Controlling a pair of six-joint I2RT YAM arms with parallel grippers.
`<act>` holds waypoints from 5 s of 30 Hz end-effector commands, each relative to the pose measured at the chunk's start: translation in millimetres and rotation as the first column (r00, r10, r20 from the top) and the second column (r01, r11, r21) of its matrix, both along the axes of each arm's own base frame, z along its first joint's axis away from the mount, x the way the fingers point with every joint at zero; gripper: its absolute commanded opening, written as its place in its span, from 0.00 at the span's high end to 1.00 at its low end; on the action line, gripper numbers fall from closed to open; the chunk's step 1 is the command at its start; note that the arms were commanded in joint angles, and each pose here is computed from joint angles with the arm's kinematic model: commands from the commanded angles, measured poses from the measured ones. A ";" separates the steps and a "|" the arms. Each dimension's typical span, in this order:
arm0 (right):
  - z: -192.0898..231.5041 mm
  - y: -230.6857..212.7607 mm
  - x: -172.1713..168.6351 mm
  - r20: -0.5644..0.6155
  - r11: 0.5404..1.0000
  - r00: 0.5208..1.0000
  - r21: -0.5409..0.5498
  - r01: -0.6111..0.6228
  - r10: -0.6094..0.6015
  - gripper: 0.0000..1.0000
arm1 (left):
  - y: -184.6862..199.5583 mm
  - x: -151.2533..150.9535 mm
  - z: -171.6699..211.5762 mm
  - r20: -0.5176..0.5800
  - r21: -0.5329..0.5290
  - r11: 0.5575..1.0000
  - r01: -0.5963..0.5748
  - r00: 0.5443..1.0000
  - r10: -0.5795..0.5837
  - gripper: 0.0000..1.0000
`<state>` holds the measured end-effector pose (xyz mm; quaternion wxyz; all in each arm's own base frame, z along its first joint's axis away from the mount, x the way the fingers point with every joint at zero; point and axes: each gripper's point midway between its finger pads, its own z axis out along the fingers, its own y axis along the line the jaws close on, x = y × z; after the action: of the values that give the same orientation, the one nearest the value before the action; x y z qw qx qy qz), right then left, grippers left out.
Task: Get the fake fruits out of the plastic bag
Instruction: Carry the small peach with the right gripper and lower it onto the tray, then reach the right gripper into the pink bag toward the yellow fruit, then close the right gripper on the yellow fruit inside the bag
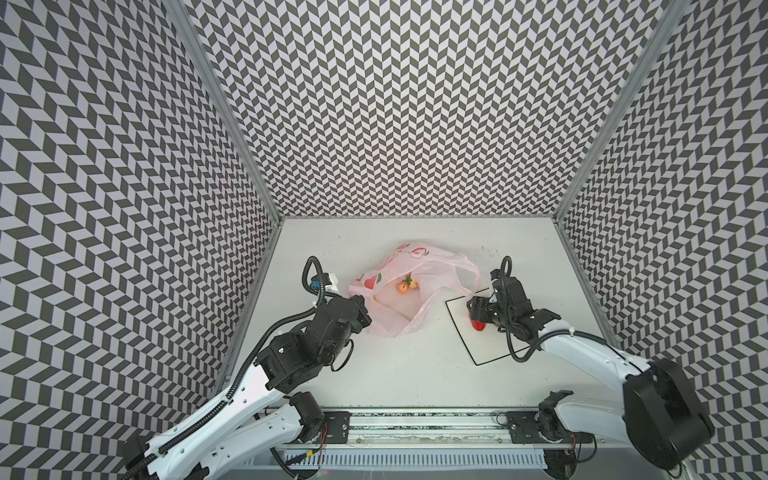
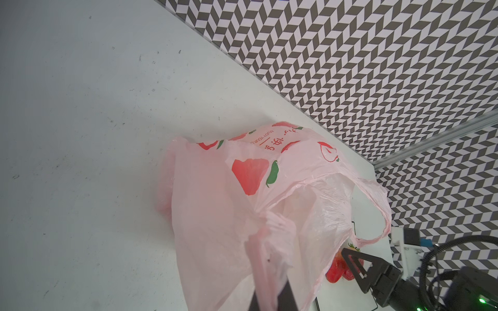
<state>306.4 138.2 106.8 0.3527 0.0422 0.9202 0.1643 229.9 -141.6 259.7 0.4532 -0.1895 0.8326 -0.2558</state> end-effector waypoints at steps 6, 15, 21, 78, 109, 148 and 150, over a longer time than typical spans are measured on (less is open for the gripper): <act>119.7 -43.4 -7.3 0.318 0.978 0.925 0.092 0.190 -0.209 0.34 | 3.9 5.2 7.2 0.031 -0.012 0.999 -0.033 0.999 0.033 1.00; 215.7 23.6 -9.7 0.567 0.971 0.818 0.128 -0.203 0.097 0.46 | 3.9 3.1 4.5 0.029 -0.015 1.000 -0.021 0.999 0.022 1.00; 220.5 128.0 -30.9 0.587 0.870 0.708 0.014 -0.493 0.392 0.48 | 8.6 -0.5 7.2 0.027 -0.019 1.000 -0.025 0.999 0.026 1.00; 3.8 346.9 5.6 0.026 0.729 0.738 0.135 -0.671 0.674 0.16 | 49.9 -28.4 -18.0 -0.094 -0.035 0.988 -0.150 0.985 0.146 1.00; 14.4 268.1 50.5 0.229 0.889 0.899 -0.367 -0.275 0.373 0.10 | 81.8 -44.0 -35.1 -0.151 -0.073 0.953 -0.294 0.948 0.281 1.00; -49.2 295.6 28.1 -0.159 0.917 0.909 0.181 -0.356 0.384 0.18 | 56.3 -32.3 -24.0 -0.076 -0.072 0.984 -0.163 0.985 0.157 1.00; -58.1 294.5 26.1 -0.178 0.918 0.906 0.175 -0.356 0.385 0.18 | 55.9 -31.7 -24.0 -0.076 -0.069 0.984 -0.162 0.985 0.157 1.00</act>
<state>329.9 425.0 53.0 0.2189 -0.0985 0.9308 0.2758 196.4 -88.3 233.2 0.4268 -0.2785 0.8251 -0.2440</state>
